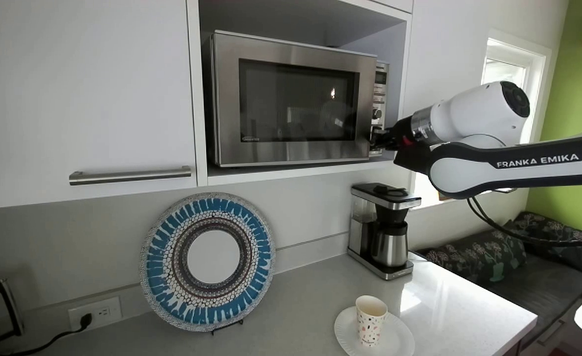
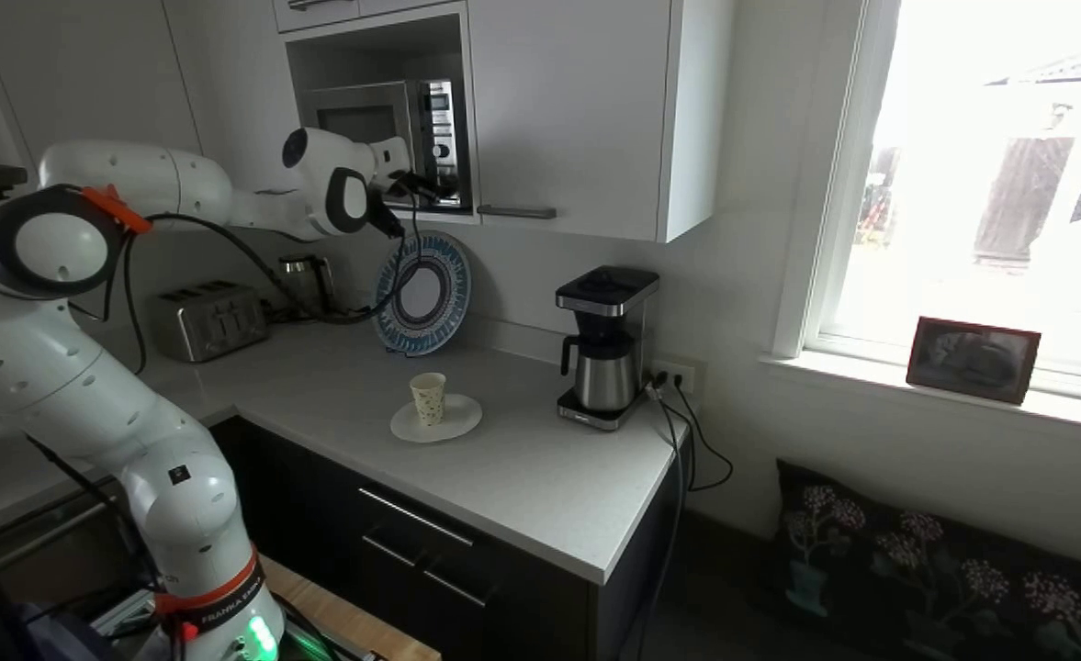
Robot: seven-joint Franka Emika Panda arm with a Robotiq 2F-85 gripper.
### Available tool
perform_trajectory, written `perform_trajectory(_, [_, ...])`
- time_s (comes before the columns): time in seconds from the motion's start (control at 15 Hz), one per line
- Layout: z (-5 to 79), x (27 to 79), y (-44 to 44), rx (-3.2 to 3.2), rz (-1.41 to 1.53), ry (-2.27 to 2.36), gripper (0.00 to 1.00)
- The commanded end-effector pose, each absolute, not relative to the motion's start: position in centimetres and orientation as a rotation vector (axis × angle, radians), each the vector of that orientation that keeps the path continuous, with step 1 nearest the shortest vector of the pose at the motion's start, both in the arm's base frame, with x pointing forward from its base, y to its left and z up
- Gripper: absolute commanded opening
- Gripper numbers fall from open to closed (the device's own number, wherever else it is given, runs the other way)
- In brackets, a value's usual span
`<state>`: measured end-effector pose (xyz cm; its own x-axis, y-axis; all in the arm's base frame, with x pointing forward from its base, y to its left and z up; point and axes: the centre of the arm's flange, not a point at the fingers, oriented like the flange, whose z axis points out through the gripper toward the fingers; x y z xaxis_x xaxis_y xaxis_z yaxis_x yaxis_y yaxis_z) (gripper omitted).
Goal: Open the microwave fully
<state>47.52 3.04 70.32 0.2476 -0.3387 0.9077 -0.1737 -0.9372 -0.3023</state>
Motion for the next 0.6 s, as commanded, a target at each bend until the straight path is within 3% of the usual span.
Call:
perform_trajectory(0.0, [71.2, 48.6, 2.6, -2.445, -1.755, 0.461, 0.34])
perform_trajectory(0.33, [72.7, 47.1, 1.6, -2.591, -1.701, 0.388, 0.62])
perform_trajectory(0.53, [73.1, 46.3, 2.1, -2.641, -1.641, 0.321, 0.85])
